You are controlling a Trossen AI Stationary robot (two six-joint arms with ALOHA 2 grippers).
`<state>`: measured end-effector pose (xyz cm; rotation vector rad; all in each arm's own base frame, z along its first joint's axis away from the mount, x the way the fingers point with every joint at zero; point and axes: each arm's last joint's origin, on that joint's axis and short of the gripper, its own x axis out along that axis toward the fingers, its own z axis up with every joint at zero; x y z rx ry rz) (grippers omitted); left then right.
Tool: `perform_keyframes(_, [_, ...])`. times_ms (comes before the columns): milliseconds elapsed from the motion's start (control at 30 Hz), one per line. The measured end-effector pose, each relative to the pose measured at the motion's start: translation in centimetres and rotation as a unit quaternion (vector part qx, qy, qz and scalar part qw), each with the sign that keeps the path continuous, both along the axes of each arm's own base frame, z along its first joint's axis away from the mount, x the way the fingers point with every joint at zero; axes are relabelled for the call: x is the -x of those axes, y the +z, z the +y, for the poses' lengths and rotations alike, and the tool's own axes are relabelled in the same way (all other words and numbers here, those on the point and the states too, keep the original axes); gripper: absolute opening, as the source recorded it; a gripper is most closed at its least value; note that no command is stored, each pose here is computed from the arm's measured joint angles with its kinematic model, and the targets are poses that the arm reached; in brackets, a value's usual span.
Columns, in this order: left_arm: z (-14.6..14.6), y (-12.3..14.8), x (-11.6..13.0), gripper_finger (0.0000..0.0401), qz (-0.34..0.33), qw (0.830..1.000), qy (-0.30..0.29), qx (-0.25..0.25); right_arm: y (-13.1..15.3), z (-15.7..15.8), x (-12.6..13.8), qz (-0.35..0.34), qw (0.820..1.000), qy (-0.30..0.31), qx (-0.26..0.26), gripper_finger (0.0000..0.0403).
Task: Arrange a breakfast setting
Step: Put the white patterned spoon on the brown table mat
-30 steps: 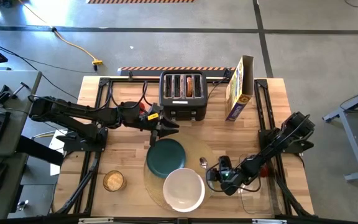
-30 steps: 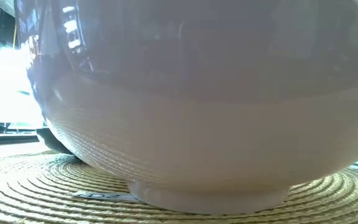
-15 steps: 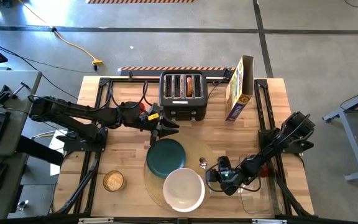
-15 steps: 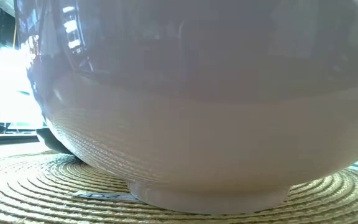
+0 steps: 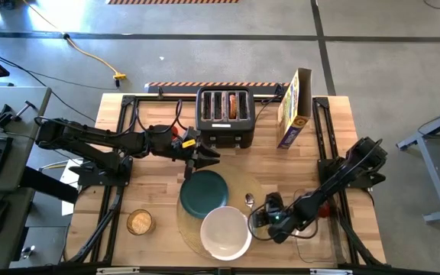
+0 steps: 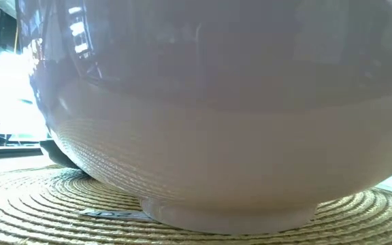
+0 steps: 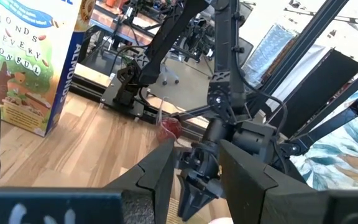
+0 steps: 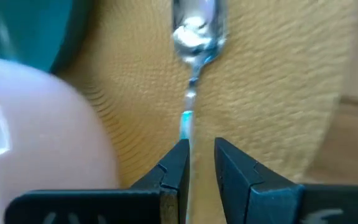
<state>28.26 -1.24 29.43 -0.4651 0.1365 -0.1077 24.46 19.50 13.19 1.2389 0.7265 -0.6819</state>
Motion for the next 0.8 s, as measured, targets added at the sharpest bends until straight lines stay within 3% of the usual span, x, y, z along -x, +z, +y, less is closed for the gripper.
perform_keyframes(400, [0.0,0.0,0.0,0.0113,0.001,1.000,0.000,0.004,2.1,-0.8,-1.2,0.059,0.988,0.078,0.118,0.0053])
perform_keyframes(633, [0.0,0.0,0.0,0.0113,0.002,1.000,0.001,0.012,2.8,-3.0,-1.4,0.136,0.961,0.136,0.201,0.0053])
perform_keyframes(800, [0.0,0.0,0.0,0.0113,0.005,0.999,0.004,0.034,5.0,-4.8,-1.2,0.146,0.939,0.195,0.242,0.0053])
